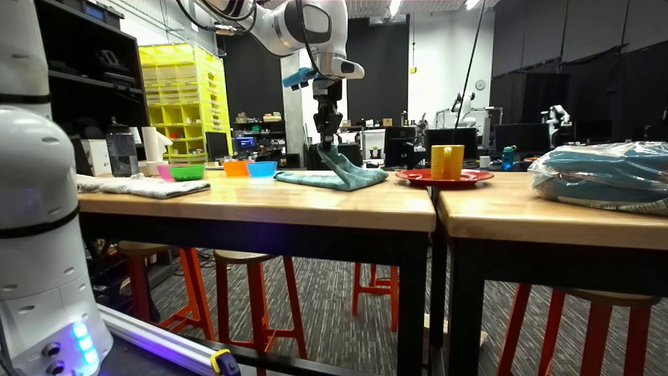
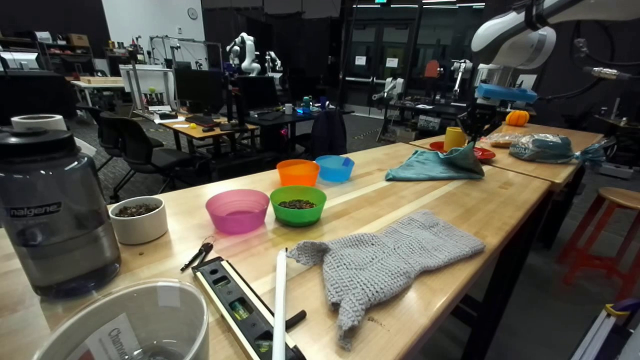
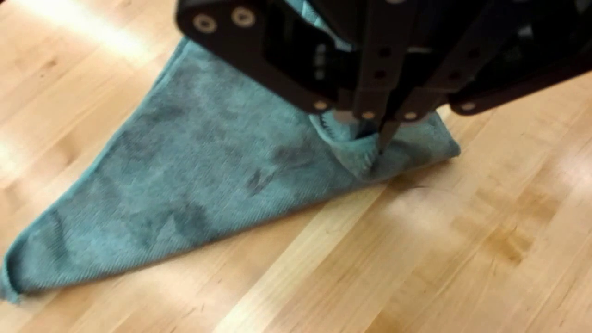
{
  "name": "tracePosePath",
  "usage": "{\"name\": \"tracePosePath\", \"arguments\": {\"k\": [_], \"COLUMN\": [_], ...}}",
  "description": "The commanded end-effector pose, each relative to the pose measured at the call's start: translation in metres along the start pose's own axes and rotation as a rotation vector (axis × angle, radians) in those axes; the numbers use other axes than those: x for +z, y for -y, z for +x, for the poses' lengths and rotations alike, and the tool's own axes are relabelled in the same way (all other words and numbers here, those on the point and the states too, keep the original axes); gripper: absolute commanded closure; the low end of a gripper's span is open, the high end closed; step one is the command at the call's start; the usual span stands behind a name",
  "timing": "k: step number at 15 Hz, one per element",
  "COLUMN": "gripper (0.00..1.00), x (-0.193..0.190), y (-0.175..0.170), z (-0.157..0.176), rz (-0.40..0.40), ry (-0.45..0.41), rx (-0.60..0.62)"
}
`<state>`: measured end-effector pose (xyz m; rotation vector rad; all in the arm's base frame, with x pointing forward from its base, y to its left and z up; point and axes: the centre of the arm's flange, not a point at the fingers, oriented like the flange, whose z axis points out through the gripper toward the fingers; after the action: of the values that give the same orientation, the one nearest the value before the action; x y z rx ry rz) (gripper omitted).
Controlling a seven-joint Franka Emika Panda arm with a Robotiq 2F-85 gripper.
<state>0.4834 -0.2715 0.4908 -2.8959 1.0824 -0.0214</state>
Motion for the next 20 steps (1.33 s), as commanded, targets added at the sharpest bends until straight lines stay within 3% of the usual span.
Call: {"name": "tracePosePath", "arguments": {"k": [1, 10, 20], "gripper": [1.0, 1.0, 1.0], "x": [0.0, 0.004, 0.01], "y": [0.024, 0.084, 0.138], "z": [-0.031, -0.066, -0.083], "rz": [-0.009, 0.01, 0.022], "ry": [-0.032, -0.074, -0.127], "rx": [-0.102, -0.258, -0.376]}}
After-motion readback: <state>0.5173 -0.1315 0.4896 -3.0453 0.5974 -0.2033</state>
